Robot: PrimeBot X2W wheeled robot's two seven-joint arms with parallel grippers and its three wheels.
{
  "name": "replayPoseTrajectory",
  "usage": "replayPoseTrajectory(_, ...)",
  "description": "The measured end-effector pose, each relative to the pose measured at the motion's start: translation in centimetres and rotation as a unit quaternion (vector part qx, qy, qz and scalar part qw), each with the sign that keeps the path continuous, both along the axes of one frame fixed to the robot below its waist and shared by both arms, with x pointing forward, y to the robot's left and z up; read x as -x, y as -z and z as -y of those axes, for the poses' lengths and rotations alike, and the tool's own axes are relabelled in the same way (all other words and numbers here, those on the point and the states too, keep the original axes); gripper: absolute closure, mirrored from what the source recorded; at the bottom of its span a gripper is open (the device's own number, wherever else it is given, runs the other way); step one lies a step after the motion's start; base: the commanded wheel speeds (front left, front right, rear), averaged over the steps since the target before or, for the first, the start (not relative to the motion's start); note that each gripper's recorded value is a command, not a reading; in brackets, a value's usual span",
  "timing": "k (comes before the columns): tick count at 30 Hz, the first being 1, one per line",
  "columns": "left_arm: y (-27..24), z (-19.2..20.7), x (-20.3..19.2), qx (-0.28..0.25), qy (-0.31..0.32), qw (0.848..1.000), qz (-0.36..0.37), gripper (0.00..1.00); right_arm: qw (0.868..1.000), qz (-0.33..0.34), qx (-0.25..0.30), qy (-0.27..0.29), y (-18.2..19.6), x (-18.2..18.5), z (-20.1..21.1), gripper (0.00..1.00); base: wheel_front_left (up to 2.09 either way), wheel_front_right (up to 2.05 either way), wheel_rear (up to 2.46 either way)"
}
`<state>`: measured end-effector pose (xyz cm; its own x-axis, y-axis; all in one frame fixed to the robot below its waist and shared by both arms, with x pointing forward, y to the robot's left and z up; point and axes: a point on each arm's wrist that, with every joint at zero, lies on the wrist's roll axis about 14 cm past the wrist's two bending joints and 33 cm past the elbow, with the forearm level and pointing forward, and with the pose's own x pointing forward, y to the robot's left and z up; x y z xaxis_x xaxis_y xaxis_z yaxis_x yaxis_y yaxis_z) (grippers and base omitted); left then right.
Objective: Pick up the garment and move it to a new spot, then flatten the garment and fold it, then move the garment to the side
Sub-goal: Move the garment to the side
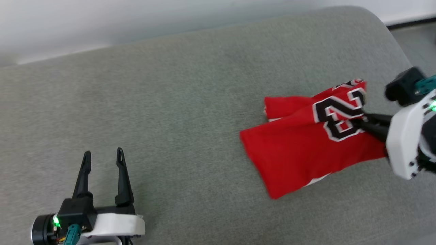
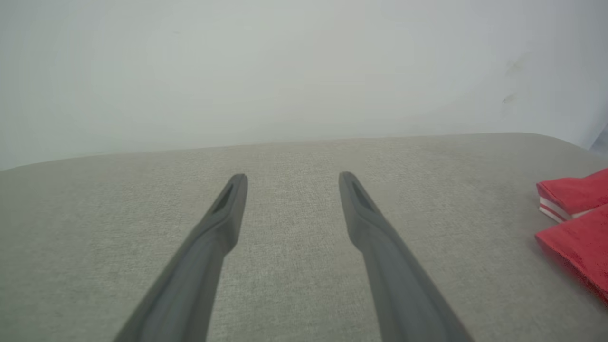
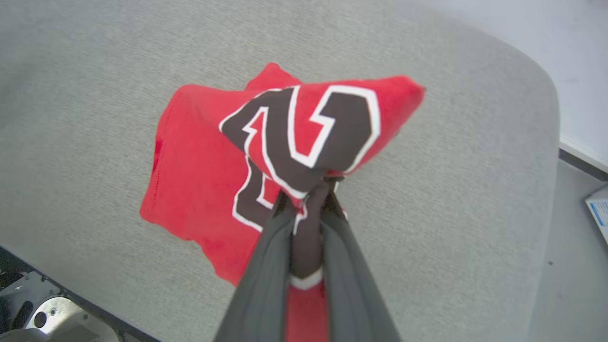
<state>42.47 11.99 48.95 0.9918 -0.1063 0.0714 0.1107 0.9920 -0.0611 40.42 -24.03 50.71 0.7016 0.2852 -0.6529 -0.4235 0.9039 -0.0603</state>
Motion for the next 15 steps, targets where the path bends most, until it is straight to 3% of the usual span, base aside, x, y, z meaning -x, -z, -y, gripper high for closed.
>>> replayPoseTrajectory(1,0.0,0.0,0.0,0.000,0.000,1.000,0.000,0.00,1.000,0.000,0.000,0.000,0.0,0.0,0.0,1.00,0.00,0.00,0.00)
replayPoseTrajectory(3,1.0,1.4,-1.3,-0.002,0.023,1.000,-0.006,0.00,0.998,-0.003,0.046,0.043,0.4,-0.4,4.2,1.00,0.00,0.00,0.00)
replayPoseTrajectory(6,2.1,2.3,-2.4,-0.002,0.039,0.999,-0.012,0.00,0.993,-0.008,0.071,0.093,0.8,-1.0,8.0,1.00,0.00,0.00,0.00)
replayPoseTrajectory(15,4.9,3.7,-4.9,-0.003,0.065,0.998,-0.024,0.00,0.964,-0.049,0.149,0.213,3.5,-2.2,17.5,1.00,0.00,0.00,0.00)
